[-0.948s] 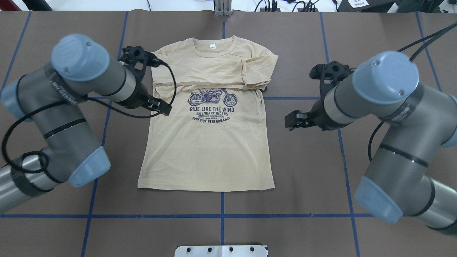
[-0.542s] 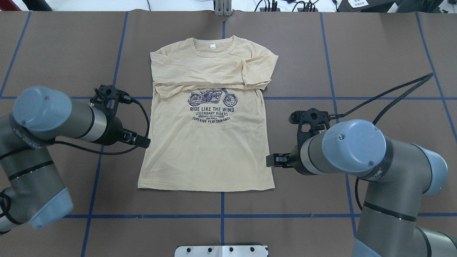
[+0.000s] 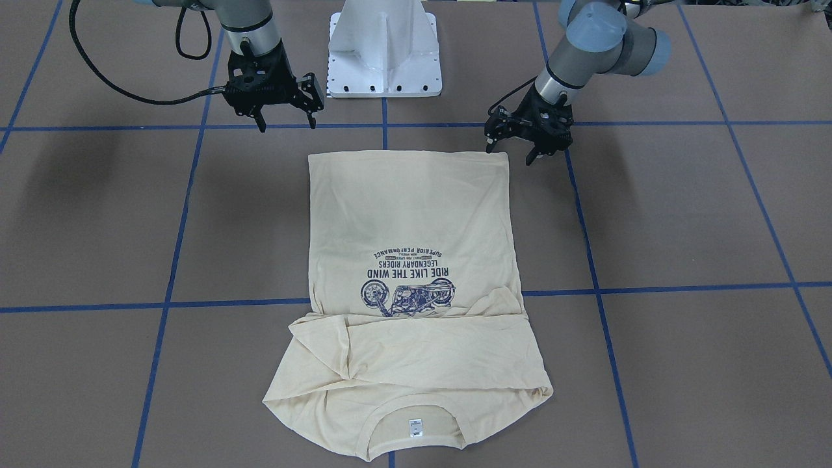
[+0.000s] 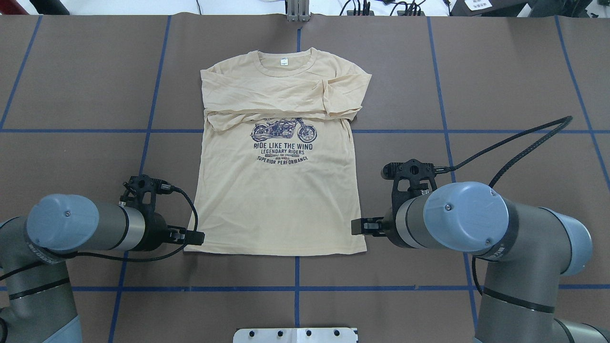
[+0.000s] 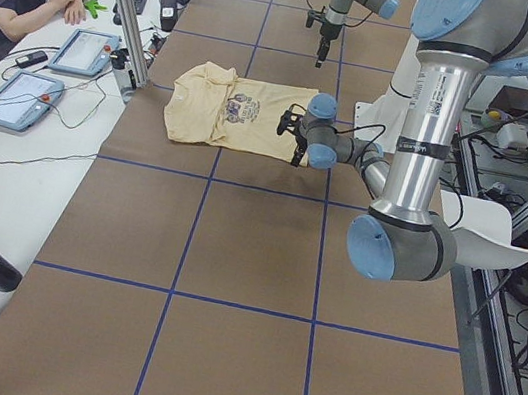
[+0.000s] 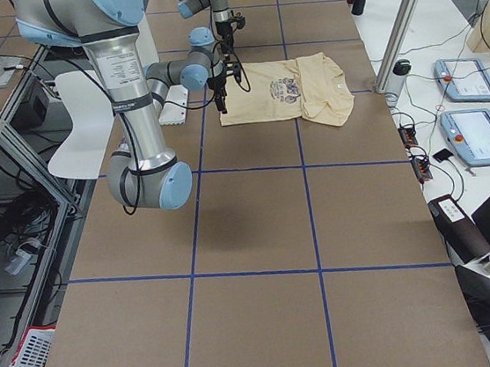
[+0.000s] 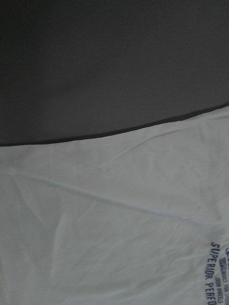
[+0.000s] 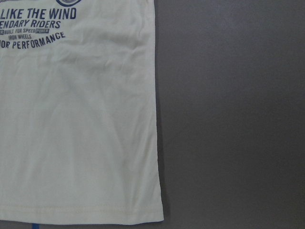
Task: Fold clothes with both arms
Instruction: 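Position both grippers at the hem corners nearest the robot, then grasp the hem corners with both grippers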
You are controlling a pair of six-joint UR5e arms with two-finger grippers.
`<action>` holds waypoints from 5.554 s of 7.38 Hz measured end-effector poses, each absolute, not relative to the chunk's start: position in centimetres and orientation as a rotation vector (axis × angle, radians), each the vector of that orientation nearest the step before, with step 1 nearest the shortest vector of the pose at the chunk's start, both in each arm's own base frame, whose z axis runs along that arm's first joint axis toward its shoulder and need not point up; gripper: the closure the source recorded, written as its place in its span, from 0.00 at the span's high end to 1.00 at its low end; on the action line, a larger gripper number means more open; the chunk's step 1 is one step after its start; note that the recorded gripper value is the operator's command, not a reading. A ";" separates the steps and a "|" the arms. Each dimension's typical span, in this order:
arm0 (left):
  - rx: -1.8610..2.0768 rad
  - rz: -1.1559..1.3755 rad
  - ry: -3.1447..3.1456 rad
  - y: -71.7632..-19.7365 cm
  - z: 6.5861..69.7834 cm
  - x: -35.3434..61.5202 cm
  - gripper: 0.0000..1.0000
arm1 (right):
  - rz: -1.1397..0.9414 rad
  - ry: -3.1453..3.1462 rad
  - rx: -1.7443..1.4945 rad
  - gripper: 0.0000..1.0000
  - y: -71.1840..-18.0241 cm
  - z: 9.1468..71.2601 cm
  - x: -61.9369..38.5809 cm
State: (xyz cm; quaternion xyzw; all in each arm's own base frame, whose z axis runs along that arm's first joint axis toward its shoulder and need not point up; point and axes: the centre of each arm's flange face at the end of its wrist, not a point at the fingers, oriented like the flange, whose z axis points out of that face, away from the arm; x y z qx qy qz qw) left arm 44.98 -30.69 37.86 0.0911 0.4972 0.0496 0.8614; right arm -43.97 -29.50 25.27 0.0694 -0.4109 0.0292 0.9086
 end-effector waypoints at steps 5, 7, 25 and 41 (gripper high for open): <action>0.108 0.091 0.954 -28.7 36.3 48.6 0.60 | 0.059 -0.844 0.143 0.99 -29.4 25.4 -44.2; 0.091 0.090 0.906 -28.7 36.4 48.5 0.59 | 0.058 -0.844 0.142 0.99 -29.4 25.4 -44.2; 0.033 -0.048 0.887 -29.8 36.4 47.9 0.44 | 0.051 -0.843 0.140 0.99 -29.2 25.4 -44.6; 0.043 -0.035 0.892 -29.9 36.0 47.5 0.00 | 0.045 -0.839 0.136 0.99 -28.8 25.6 -44.9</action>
